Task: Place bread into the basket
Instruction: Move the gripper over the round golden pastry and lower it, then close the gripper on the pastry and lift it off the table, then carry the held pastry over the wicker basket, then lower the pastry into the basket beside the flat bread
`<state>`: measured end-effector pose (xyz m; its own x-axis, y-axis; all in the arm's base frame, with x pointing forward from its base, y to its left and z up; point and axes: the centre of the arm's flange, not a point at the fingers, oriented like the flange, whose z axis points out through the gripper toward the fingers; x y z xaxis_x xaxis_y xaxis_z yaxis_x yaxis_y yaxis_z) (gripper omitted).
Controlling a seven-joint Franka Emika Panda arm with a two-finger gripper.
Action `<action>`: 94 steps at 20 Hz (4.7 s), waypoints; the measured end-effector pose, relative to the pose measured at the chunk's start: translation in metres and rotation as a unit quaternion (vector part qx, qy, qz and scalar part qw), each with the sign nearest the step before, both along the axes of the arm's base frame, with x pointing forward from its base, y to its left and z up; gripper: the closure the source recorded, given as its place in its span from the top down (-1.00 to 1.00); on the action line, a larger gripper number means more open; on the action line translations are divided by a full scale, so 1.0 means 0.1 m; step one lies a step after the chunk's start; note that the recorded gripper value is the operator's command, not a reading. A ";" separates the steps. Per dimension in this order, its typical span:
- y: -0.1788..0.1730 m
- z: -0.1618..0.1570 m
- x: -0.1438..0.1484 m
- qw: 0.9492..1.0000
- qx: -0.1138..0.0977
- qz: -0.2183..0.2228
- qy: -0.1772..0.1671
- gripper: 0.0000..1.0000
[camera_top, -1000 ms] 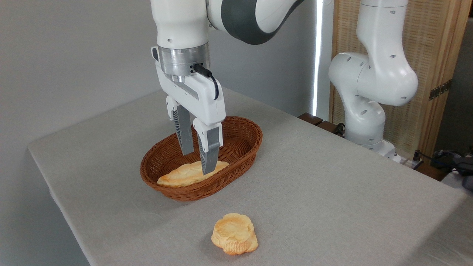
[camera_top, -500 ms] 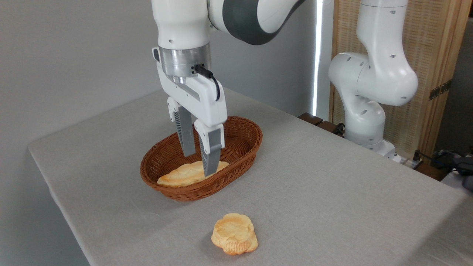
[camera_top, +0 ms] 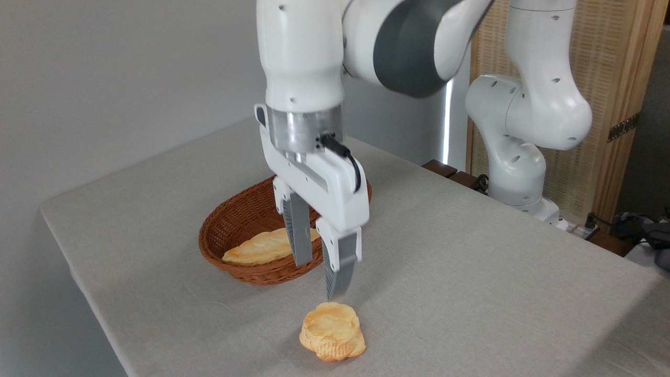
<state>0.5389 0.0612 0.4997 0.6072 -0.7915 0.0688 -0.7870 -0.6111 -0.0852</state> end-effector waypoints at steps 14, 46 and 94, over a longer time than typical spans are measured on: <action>0.09 -0.51 0.05 0.999 0.034 -0.010 0.001 1.00; -0.03 -0.82 0.08 0.997 0.037 -0.058 0.030 -0.15; -2.46 0.06 -0.48 0.999 -0.025 0.018 0.045 1.00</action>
<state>0.4912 -0.1845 0.5061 0.6415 -0.7654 0.0522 -0.7669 -0.6416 0.0165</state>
